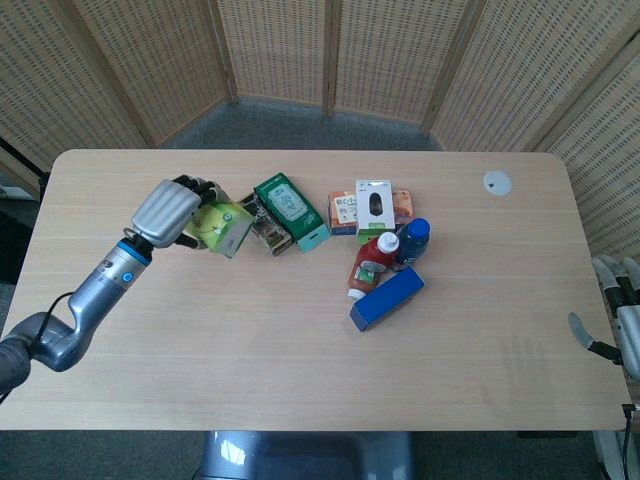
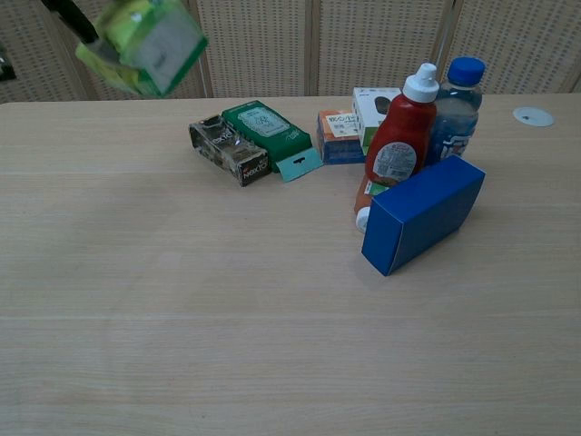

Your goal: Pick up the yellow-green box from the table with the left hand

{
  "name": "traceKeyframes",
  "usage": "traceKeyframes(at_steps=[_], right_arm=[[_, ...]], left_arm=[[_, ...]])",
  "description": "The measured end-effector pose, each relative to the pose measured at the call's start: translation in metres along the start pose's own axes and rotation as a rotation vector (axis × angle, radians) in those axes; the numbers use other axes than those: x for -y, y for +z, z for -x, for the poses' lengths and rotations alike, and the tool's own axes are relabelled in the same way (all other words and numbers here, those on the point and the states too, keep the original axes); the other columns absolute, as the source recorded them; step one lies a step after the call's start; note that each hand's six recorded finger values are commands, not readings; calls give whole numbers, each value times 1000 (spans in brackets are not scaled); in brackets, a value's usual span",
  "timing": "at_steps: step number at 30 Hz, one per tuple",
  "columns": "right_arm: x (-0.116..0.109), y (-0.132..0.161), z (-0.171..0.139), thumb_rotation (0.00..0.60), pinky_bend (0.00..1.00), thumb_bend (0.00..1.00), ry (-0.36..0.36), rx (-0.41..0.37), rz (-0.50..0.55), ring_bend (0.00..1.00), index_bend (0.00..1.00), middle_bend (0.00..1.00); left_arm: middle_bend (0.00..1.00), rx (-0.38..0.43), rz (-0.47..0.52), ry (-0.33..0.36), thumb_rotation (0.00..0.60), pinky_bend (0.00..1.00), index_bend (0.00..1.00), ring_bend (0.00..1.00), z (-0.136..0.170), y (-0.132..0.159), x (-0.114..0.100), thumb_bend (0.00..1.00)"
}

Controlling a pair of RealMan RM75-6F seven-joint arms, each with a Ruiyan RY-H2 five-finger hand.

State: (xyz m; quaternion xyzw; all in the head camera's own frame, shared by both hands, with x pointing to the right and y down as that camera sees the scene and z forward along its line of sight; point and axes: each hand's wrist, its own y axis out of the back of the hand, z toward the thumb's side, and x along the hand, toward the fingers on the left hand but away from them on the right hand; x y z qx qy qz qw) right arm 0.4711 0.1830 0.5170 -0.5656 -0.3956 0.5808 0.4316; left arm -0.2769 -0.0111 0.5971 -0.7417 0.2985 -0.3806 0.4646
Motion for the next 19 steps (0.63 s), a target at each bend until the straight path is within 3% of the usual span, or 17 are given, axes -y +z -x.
traceKeyframes(at_steps=[5, 8, 11, 19], right_arm=[[3, 3, -1, 40, 0, 382, -4, -6, 12, 0, 0, 0], [5, 2, -3, 37, 0, 383, -5, -2, 16, 0, 0, 0], [5, -1, -5, 39, 0, 382, -5, 8, 17, 0, 0, 0], [4, -8, -8, 41, 0, 383, -6, 22, 14, 0, 0, 0]], left_arm=[[762, -46, 14, 153, 600, 679, 845, 766, 0, -2, -67, 62], [764, -64, 43, 202, 600, 678, 845, 766, -2, -3, -90, 62], [766, -69, 53, 220, 600, 678, 845, 765, -4, -1, -100, 61], [767, -60, 57, 213, 600, 678, 846, 767, -10, 7, -98, 59]])
